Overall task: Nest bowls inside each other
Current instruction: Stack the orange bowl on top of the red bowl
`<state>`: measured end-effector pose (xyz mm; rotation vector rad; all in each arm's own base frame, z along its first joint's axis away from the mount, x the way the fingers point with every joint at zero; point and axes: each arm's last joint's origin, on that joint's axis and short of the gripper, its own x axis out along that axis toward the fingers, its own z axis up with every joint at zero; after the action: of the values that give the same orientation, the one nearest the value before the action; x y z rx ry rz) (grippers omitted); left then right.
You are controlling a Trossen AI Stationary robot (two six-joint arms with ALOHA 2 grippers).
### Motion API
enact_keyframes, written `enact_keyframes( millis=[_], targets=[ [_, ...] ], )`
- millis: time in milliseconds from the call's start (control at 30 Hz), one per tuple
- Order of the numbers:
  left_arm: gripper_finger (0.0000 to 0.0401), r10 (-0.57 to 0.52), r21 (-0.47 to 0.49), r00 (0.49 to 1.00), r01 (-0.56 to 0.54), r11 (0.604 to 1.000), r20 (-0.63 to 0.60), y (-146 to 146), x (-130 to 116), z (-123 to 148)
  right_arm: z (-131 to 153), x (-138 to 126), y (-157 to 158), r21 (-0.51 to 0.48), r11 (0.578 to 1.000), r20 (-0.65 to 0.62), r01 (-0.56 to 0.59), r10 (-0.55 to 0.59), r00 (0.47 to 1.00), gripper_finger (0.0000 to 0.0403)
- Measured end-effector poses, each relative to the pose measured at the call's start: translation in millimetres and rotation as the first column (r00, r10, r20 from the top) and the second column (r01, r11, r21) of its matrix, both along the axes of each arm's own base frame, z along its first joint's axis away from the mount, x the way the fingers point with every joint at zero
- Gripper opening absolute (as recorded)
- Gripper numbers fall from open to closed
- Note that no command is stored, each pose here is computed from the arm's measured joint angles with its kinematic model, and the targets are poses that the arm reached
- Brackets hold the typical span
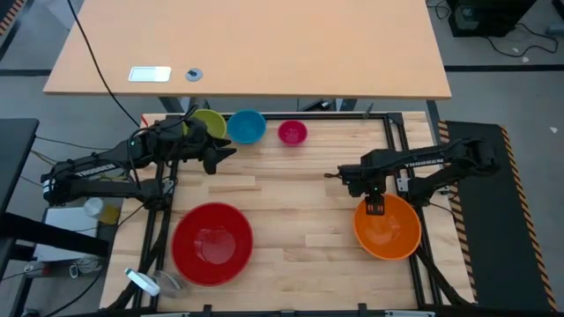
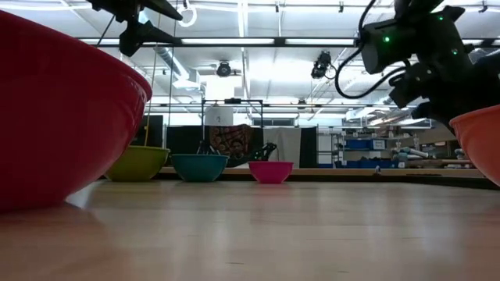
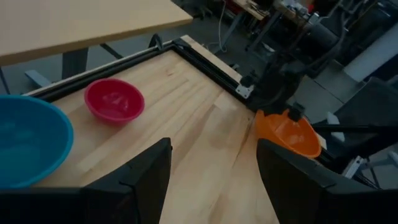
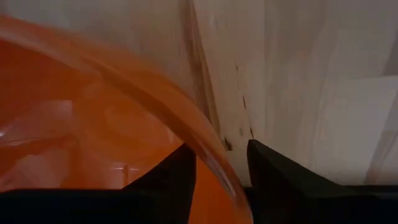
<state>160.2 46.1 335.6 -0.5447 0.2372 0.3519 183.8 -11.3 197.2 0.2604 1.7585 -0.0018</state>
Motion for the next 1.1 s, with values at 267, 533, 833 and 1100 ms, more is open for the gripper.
enact_keyframes(
  millis=[267,533,833,1100],
  targets=[
    [0.0240,-0.066,0.025,0.997,0.065,0.998,0.040,-12,-10,7,-2,5,2,0.068,0.992,0.038,0.110,-0.113,0.993,0.0042],
    [0.0240,-0.044,0.153,0.999,0.043,0.987,0.003,-21,-39,2,-2,27,3,0.147,0.953,0.099,0.267,-0.282,0.954,0.0028],
    [0.0240,-0.035,0.088,0.987,0.021,0.996,0.159,-28,-60,-16,36,84,3,0.252,0.912,0.230,0.323,-0.381,0.895,0.0022],
    [0.0240,-0.024,0.044,0.954,0.012,0.999,0.300,-31,-73,-5,88,148,-1,0.353,0.876,0.381,0.328,-0.455,0.804,0.0030]
  ],
)
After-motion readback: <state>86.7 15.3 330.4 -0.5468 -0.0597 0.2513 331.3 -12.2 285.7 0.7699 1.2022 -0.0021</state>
